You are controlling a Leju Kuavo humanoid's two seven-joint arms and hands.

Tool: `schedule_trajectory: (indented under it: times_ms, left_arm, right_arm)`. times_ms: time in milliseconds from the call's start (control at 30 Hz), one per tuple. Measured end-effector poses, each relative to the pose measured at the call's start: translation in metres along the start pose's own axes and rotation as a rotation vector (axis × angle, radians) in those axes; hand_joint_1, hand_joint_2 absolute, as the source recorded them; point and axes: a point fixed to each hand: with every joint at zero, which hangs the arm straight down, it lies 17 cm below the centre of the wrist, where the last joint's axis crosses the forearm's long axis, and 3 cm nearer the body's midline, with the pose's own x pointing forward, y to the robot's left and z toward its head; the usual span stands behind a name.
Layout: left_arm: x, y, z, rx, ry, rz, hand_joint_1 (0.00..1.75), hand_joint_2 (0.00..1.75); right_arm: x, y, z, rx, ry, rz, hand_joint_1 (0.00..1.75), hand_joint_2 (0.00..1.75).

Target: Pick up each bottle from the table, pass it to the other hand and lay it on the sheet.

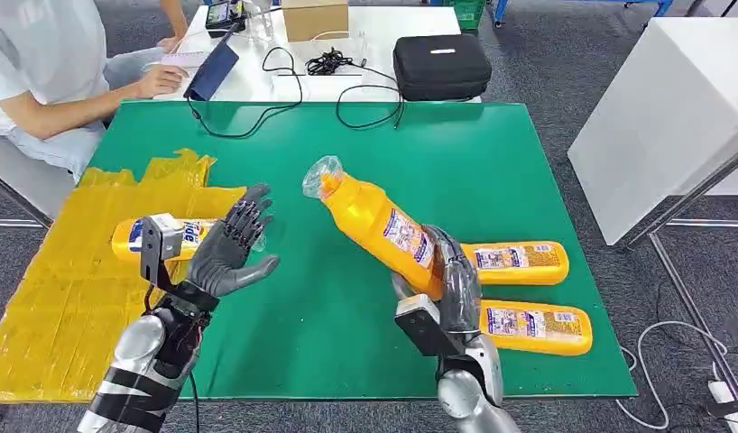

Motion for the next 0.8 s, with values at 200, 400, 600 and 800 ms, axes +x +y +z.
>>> schedule_trajectory:
  times_ms: [200,400,600,800]
  left_arm:
    - [-0.004,-0.018,0.002,-0.058,0.014,0.052,0.0,1.75]
    - [-0.003,-0.029,0.0,-0.094,0.014,0.071,0.0,1.75]
    - [-0.002,-0.034,-0.003,-0.113,0.015,0.072,0.0,1.75]
    - [-0.002,-0.034,-0.004,-0.114,0.016,0.068,0.0,1.75]
  right_arm:
    - [0.015,0.006,-0.008,0.002,-0.029,-0.031,1.75,1.75]
    - [0.03,0.024,-0.017,0.043,-0.059,-0.058,1.75,1.75]
    - [0.037,0.04,-0.02,0.077,-0.066,-0.072,1.75,1.75]
    - [0.037,0.048,-0.02,0.095,-0.065,-0.074,1.75,1.75]
